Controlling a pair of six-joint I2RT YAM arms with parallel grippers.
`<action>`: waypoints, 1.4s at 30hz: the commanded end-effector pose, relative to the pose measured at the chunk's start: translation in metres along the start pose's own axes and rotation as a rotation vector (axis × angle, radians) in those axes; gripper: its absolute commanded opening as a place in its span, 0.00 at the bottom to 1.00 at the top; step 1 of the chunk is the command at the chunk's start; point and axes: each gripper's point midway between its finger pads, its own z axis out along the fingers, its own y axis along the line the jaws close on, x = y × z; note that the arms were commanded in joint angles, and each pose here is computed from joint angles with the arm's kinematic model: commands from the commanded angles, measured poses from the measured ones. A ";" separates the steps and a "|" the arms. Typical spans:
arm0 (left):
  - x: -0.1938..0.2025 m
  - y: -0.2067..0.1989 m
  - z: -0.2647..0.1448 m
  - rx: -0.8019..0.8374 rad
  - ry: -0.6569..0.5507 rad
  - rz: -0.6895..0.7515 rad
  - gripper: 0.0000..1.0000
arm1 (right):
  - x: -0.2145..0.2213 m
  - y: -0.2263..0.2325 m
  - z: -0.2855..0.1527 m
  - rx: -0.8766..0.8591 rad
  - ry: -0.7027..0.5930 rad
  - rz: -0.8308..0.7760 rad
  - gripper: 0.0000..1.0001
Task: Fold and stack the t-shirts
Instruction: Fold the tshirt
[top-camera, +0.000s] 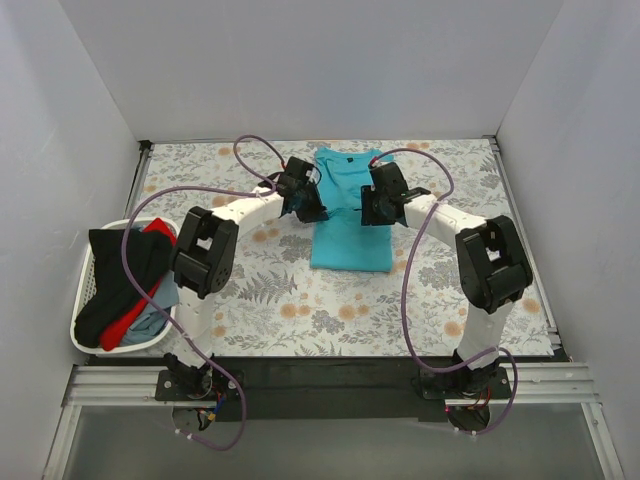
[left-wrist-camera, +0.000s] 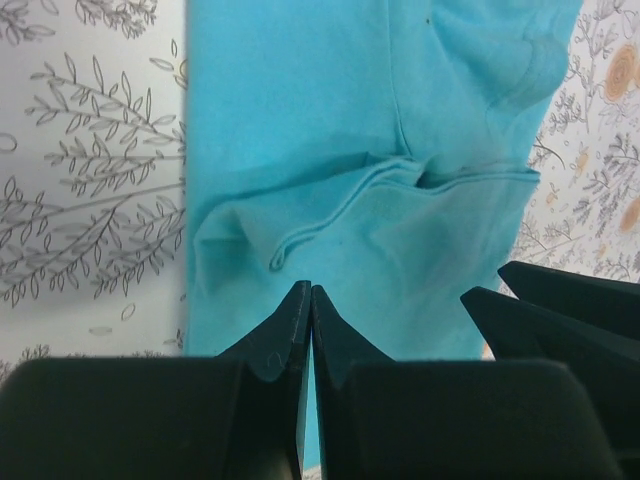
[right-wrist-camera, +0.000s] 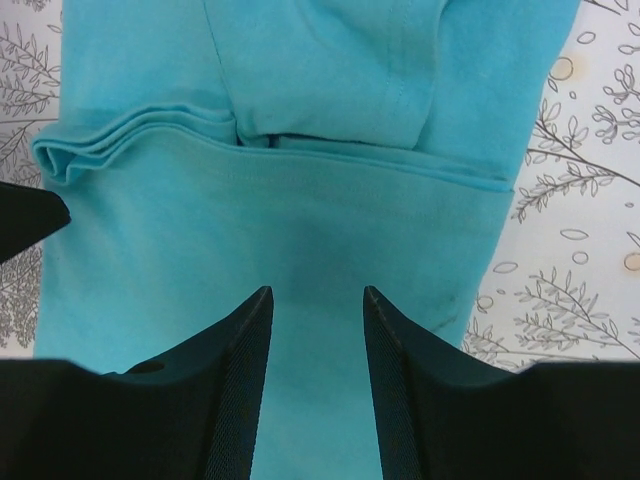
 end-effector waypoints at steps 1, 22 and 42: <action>-0.013 -0.010 0.006 0.022 -0.020 0.016 0.00 | -0.030 0.008 0.005 -0.026 -0.057 -0.011 0.48; -0.045 0.040 0.059 -0.067 -0.025 -0.023 0.00 | -0.022 -0.024 0.059 0.005 0.026 0.023 0.49; -0.062 0.013 -0.047 0.002 -0.148 -0.066 0.15 | -0.019 -0.016 -0.030 -0.040 -0.049 0.078 0.45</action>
